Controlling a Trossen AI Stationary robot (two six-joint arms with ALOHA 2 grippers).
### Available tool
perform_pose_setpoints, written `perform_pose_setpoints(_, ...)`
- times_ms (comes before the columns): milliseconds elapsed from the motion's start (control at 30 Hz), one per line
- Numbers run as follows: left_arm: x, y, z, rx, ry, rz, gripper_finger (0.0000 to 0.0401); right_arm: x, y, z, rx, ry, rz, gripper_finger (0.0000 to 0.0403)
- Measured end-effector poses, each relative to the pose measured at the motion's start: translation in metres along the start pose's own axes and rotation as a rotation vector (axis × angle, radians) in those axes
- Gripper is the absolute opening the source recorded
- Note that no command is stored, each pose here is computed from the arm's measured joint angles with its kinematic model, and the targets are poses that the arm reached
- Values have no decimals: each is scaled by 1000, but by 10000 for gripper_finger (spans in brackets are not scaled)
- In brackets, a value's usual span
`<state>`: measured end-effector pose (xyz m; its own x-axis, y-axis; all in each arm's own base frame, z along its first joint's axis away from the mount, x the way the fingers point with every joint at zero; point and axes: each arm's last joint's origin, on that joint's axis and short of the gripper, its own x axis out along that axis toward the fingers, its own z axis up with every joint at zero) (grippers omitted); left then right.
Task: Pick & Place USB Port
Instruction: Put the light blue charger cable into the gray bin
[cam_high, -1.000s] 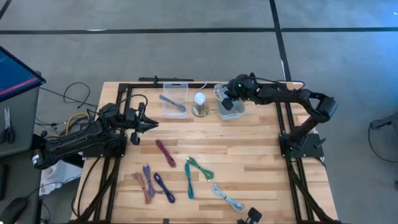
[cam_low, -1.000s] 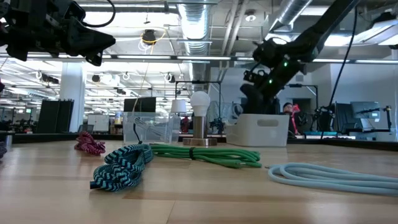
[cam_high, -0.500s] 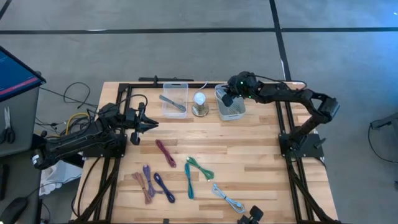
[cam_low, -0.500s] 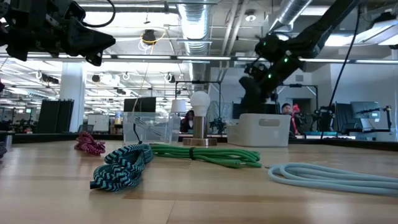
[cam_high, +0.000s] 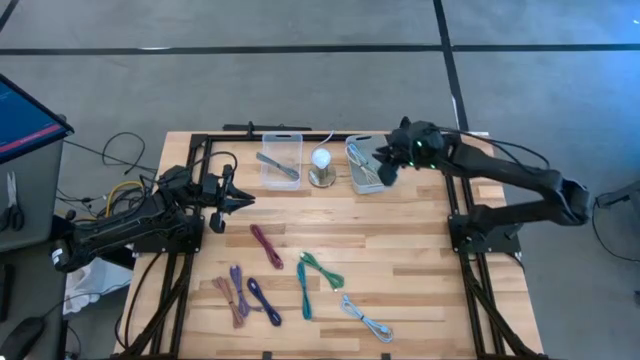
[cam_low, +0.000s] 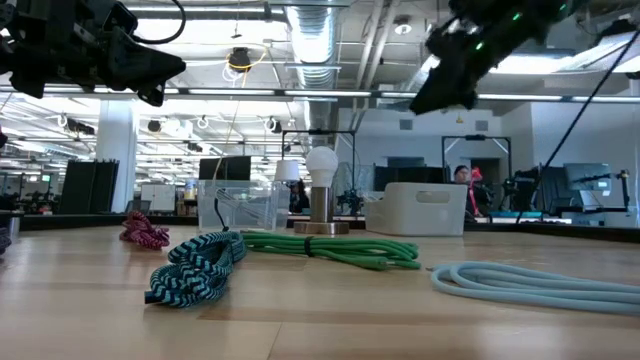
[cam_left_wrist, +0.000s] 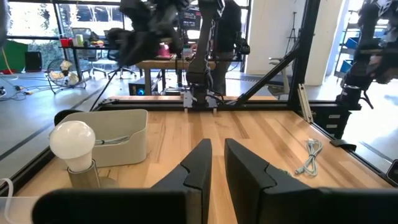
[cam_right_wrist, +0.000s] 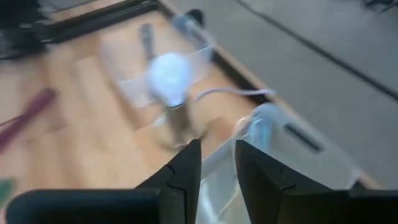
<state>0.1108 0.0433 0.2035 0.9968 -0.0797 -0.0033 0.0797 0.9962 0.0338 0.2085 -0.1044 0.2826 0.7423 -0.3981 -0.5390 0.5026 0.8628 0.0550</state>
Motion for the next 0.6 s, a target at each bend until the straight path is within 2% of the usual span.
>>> perform_pose_setpoints(233,0,0,0,0,0,0,44,-28,43,-12,55,62,171,93)
perform_pose_setpoints(600,0,0,0,0,0,0,44,-25,113,-41,43,258,400,93)
